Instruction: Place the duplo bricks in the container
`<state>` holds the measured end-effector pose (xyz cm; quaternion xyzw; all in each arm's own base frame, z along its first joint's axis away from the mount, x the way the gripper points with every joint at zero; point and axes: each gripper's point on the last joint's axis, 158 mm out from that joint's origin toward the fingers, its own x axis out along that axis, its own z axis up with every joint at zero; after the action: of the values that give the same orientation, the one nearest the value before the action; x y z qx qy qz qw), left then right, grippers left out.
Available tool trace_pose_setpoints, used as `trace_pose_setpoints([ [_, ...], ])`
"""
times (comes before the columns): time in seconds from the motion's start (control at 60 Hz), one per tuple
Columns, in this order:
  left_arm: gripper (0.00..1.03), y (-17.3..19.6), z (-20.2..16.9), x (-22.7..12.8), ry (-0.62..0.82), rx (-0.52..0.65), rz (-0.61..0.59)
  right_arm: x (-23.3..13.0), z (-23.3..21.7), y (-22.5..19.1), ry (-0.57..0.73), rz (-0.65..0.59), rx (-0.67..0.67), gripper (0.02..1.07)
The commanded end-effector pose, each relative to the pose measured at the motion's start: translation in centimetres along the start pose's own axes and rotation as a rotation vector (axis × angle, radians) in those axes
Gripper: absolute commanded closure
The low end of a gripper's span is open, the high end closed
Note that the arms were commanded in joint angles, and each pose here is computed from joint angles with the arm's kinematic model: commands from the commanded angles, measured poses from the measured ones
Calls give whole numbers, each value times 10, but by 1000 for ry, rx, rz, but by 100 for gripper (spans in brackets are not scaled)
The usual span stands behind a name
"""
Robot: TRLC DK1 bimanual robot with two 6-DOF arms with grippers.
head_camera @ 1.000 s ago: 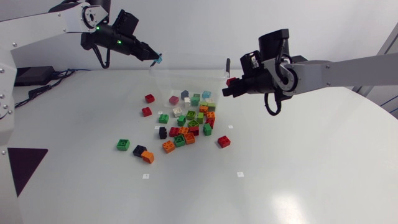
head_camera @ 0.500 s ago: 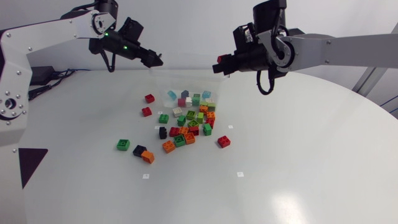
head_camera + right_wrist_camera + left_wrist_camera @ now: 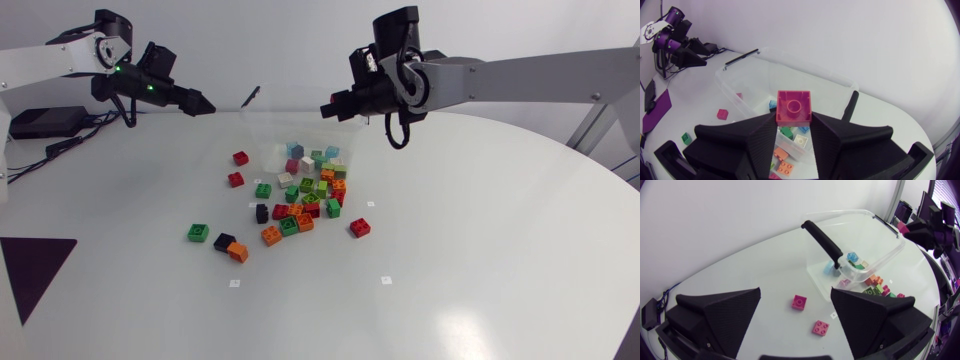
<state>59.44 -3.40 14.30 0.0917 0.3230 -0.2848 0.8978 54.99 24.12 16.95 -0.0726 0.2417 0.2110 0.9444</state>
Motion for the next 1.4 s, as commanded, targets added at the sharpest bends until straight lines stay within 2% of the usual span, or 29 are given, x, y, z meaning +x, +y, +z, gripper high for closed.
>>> trace_pose_setpoints([
  [0.0,5,3,-10,-2,3,4,-10,12,-2,2,8,-3,27,75],
  [0.133,5,5,-28,7,29,6,-21,23,-5,-2,13,-13,31,74],
  [0.167,5,6,-31,10,33,5,-23,25,-5,-4,17,-15,32,71],
  [0.317,5,7,-50,24,62,25,-39,34,-7,-5,34,-19,32,32],
  [0.367,5,8,-56,30,72,33,-46,32,-3,-6,31,-21,31,23],
  [0.417,5,9,-61,35,78,43,-51,28,4,-6,18,-23,31,20],
  [0.717,5,-5,-85,67,116,105,-111,-10,27,-6,-22,-20,27,17],
  [1.0,5,-7,-90,94,117,150,-134,-56,13,-10,-36,-9,31,16],
  [1.383,5,-2,-96,120,109,180,-140,-92,-12,-18,-35,-11,48,15],
])
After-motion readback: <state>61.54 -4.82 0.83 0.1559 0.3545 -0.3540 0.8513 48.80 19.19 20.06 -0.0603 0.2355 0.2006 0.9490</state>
